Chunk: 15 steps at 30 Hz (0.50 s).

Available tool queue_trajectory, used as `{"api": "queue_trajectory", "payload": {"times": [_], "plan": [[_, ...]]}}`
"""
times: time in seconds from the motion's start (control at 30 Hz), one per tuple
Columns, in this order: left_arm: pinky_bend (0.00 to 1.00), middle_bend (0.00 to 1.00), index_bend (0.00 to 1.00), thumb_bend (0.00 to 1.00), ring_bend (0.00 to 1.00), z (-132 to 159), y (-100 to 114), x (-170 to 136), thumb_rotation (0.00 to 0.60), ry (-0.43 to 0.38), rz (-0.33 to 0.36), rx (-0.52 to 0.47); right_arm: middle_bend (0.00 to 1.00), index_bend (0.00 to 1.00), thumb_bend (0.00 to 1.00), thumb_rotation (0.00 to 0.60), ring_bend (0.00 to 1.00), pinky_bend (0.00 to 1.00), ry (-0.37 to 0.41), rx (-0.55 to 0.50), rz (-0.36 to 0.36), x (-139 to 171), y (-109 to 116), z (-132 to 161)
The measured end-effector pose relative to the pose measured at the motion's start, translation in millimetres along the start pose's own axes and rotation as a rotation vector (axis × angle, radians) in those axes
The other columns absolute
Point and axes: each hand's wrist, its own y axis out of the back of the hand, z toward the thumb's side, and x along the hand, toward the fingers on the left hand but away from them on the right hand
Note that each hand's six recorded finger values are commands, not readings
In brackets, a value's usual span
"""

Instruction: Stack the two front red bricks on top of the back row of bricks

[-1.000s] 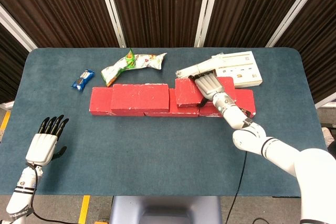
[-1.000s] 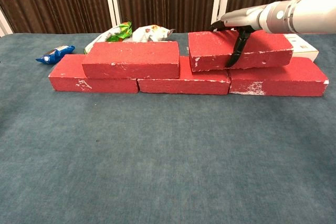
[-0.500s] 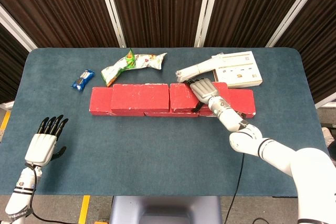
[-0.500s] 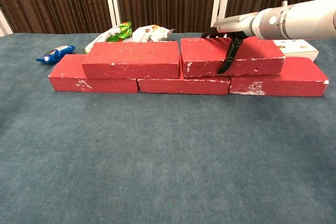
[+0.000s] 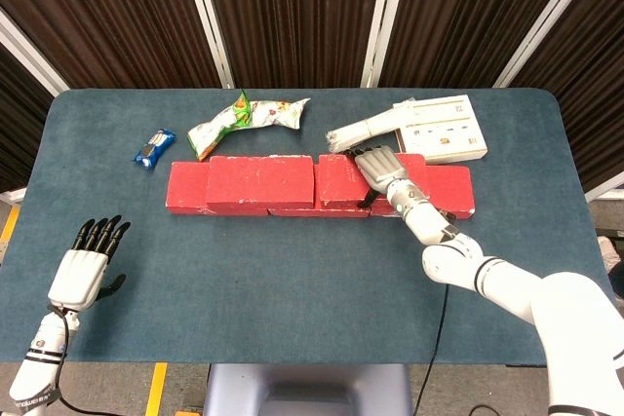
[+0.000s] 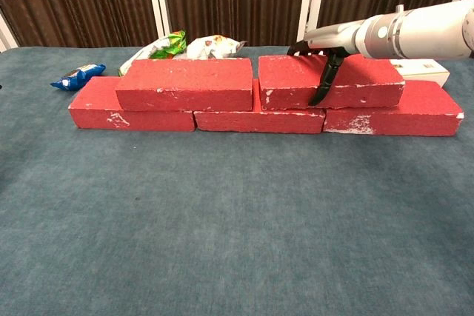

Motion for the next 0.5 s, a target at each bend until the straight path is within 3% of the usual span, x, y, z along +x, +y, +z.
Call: {"api": "queue_trajectory", "payload": {"times": [0.5], "plan": [[0.02, 0.0, 0.0, 0.28, 0.0, -1.0, 0.2, 0.4, 0.6, -0.004, -0.003, -0.013, 0.5, 0.24, 0.13, 0.6, 0.33, 0.6, -0.01, 0.009, 0.014, 2.3, -0.7, 6.8]]}}
